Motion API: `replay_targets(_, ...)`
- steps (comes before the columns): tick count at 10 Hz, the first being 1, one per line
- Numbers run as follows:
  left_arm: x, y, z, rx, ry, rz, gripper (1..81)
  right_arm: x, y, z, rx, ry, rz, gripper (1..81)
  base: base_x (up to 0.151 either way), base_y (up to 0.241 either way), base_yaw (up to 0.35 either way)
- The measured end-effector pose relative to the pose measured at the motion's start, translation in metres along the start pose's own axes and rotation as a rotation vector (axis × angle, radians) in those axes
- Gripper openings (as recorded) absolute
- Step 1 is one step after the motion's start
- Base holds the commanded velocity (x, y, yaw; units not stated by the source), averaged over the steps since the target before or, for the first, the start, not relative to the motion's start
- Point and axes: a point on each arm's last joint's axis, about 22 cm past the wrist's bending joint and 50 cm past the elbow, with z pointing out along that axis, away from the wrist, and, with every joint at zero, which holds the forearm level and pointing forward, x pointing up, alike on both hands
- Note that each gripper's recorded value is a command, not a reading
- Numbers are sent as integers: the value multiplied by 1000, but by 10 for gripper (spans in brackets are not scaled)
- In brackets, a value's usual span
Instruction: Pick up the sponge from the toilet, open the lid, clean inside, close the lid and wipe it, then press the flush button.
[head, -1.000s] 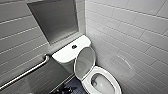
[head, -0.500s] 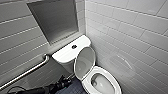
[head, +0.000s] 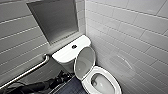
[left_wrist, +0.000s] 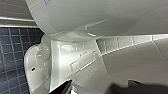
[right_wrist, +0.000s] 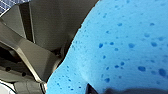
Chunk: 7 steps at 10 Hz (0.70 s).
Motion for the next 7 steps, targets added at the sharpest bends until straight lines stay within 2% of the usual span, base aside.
replay_targets(2,-7,15,12,-23,-13,4,811,1,0,0,0,1,0,10,0,0,0)
replay_targets(5,-73,33,31,-54,-132,57,811,2,-1,1,2,3,-1,10,0,0,0)
replay_targets(6,-96,25,31,-44,-167,66,811,2,-4,2,6,3,1,10,0,0,0)
replay_targets(7,-113,7,27,-11,-194,74,811,1,-8,4,11,2,2,10,0,0,0)
